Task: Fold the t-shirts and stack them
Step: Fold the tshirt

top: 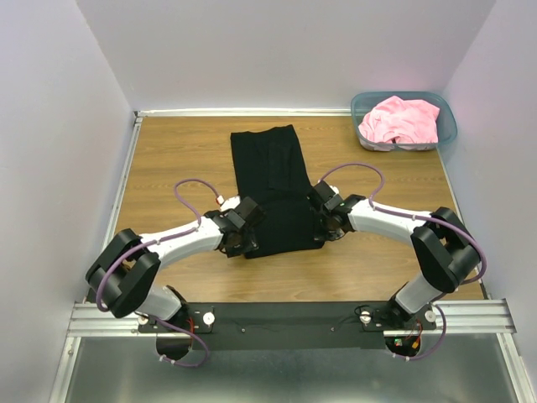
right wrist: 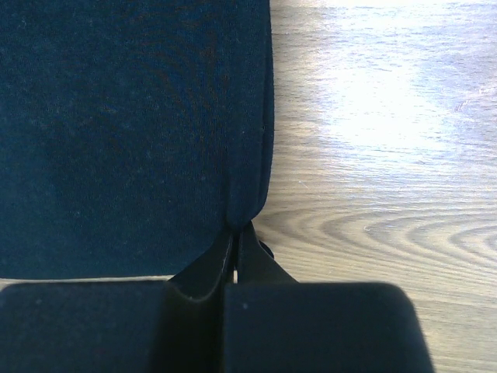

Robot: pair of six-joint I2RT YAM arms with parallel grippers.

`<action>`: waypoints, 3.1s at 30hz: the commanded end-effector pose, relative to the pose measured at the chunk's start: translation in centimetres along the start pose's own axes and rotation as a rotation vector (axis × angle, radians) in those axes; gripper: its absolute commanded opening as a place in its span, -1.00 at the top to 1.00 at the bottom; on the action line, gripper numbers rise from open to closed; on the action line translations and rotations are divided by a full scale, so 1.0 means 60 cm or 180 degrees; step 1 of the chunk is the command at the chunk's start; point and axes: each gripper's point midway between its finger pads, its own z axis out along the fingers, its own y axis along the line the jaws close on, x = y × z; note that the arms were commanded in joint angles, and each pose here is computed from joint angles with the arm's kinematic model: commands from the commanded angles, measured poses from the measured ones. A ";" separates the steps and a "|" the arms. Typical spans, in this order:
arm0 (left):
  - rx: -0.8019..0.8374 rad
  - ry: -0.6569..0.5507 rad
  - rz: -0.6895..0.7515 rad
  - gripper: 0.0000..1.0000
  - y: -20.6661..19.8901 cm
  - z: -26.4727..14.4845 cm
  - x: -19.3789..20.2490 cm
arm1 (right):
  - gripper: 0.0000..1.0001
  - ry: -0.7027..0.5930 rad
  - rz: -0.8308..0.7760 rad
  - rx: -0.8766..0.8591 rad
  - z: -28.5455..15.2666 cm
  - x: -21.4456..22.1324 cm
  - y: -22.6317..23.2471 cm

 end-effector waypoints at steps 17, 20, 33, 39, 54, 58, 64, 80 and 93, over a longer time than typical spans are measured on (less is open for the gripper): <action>-0.0459 0.0368 0.0215 0.03 0.046 0.037 0.058 | 0.99 0.0573 -0.0192 0.0495 0.024 0.095 -0.071; -0.0516 0.0439 0.0237 0.10 0.052 0.040 0.067 | 0.99 0.0568 -0.0176 0.0462 0.021 0.095 -0.068; -0.0533 0.0660 0.0446 1.00 0.061 0.054 0.098 | 0.99 0.0463 -0.0268 0.0370 0.012 0.075 -0.057; -0.0459 0.0852 0.0821 1.00 0.068 -0.009 0.138 | 0.99 0.0743 -0.0321 0.0387 -0.043 0.127 -0.090; 0.0464 0.1667 0.1297 1.00 0.012 -0.195 0.271 | 0.99 0.0874 -0.0364 0.0350 -0.233 0.108 -0.099; 0.0623 0.1150 0.0803 1.00 -0.005 -0.180 0.159 | 0.99 0.0463 -0.0468 0.0397 -0.236 0.007 -0.061; 0.0570 0.0352 0.0416 1.00 -0.024 -0.180 -0.009 | 0.99 -0.0093 -0.0585 0.0317 -0.244 -0.143 -0.011; 0.0704 -0.0469 -0.0246 1.00 -0.008 -0.159 -0.160 | 0.99 -0.1182 -0.1161 -0.0137 -0.248 -0.388 0.126; 0.0633 -0.0627 -0.0463 1.00 0.018 -0.132 -0.178 | 0.99 -0.1349 -0.1406 -0.0441 -0.169 -0.425 0.184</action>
